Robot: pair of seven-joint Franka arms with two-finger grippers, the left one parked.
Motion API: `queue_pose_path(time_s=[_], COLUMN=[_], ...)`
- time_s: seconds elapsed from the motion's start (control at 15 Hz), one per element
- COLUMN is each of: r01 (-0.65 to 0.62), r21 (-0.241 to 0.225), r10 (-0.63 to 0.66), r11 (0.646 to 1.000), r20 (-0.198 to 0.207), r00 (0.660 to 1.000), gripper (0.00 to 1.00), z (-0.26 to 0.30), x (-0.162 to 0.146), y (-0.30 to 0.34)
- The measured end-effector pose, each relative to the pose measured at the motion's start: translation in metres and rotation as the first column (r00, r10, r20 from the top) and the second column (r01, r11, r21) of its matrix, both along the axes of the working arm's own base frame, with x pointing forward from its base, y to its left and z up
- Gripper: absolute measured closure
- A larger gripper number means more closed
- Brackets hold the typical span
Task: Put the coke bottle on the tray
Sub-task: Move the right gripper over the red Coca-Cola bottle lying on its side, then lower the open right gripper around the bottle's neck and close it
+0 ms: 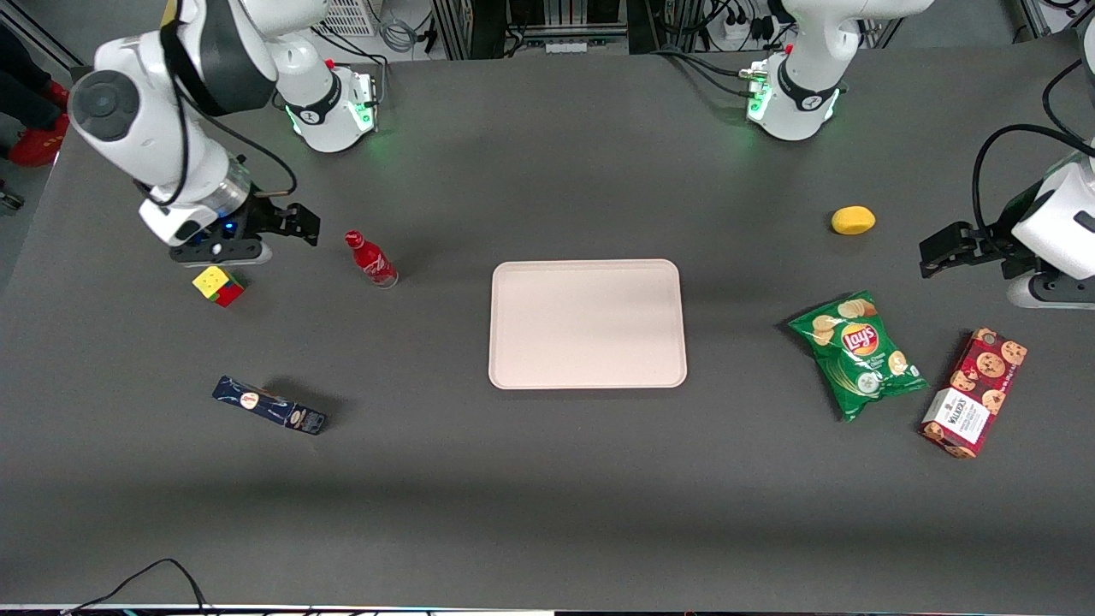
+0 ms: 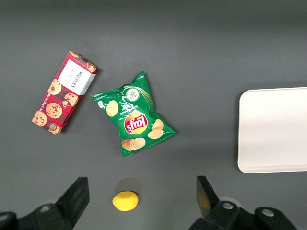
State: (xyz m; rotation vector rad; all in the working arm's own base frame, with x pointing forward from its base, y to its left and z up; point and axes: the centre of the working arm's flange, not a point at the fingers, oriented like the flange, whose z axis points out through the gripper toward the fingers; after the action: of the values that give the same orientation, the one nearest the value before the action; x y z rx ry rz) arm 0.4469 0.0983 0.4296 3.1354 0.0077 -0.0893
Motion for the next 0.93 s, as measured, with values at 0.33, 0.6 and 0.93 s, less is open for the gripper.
queue_pose_path(time_s=[0.33, 0.6, 0.93], r01=[0.013, 0.006, 0.008], r21=[0.0, 0.006, 0.011], r10=[-0.013, -0.007, -0.009], r11=[1.0, 1.0, 1.0], r20=[0.041, 0.046, 0.063], r00=[0.999, 0.999, 0.998], gripper=[0.0, 0.0, 0.0], z=[-0.056, -0.074, -0.078], x=[-0.046, -0.063, -0.064], y=[0.031, 0.042, 0.041])
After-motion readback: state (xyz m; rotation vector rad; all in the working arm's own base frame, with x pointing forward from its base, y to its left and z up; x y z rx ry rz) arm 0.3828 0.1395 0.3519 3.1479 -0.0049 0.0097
